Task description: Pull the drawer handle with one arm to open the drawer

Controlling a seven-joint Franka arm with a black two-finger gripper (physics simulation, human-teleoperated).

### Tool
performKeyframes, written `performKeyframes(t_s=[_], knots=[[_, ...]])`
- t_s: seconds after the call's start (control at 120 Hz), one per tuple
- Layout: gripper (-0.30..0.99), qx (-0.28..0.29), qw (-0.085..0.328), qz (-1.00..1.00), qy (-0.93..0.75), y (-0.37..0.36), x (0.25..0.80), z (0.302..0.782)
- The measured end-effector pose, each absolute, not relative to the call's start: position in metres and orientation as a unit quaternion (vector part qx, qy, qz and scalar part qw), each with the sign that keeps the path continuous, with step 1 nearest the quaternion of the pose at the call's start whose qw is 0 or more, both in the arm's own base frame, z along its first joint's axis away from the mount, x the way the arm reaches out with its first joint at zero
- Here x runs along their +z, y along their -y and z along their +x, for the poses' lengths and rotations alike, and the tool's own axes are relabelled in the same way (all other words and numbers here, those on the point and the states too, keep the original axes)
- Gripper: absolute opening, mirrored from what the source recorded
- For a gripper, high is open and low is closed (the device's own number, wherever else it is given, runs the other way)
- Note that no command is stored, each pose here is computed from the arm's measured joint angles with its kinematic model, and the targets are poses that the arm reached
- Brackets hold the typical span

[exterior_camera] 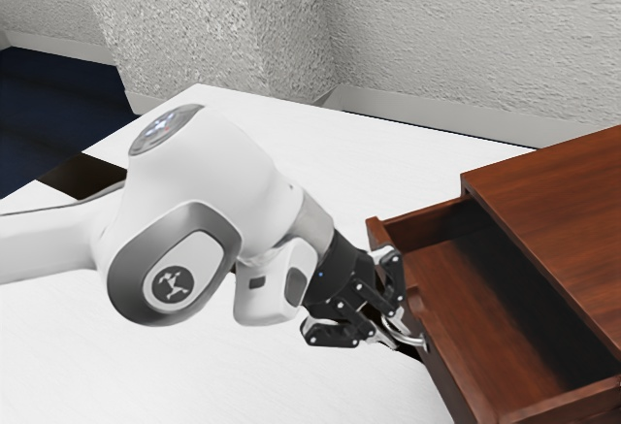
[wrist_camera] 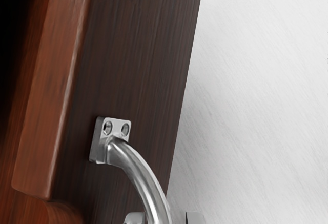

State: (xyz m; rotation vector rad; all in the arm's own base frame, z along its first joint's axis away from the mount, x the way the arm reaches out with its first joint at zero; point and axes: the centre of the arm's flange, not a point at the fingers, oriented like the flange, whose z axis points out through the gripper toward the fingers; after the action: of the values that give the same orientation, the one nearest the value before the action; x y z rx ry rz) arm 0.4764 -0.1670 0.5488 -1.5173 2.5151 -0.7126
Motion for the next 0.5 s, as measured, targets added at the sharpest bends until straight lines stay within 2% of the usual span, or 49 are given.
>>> performKeyframes(t_s=[0.133, 0.208, 0.342, 0.4, 0.5], knots=[[0.01, -0.242, 0.06, -0.499, -0.83, 0.16, 0.556, 0.47], [0.04, -0.258, 0.067, -0.508, -0.819, 0.134, 0.58, 0.465], [0.3, -0.275, 0.089, -0.523, -0.802, 0.074, 0.657, 0.458], [0.39, -0.244, 0.103, -0.532, -0.804, 0.061, 0.678, 0.477], [0.51, -0.184, 0.104, -0.571, -0.794, 0.008, 0.677, 0.497]])
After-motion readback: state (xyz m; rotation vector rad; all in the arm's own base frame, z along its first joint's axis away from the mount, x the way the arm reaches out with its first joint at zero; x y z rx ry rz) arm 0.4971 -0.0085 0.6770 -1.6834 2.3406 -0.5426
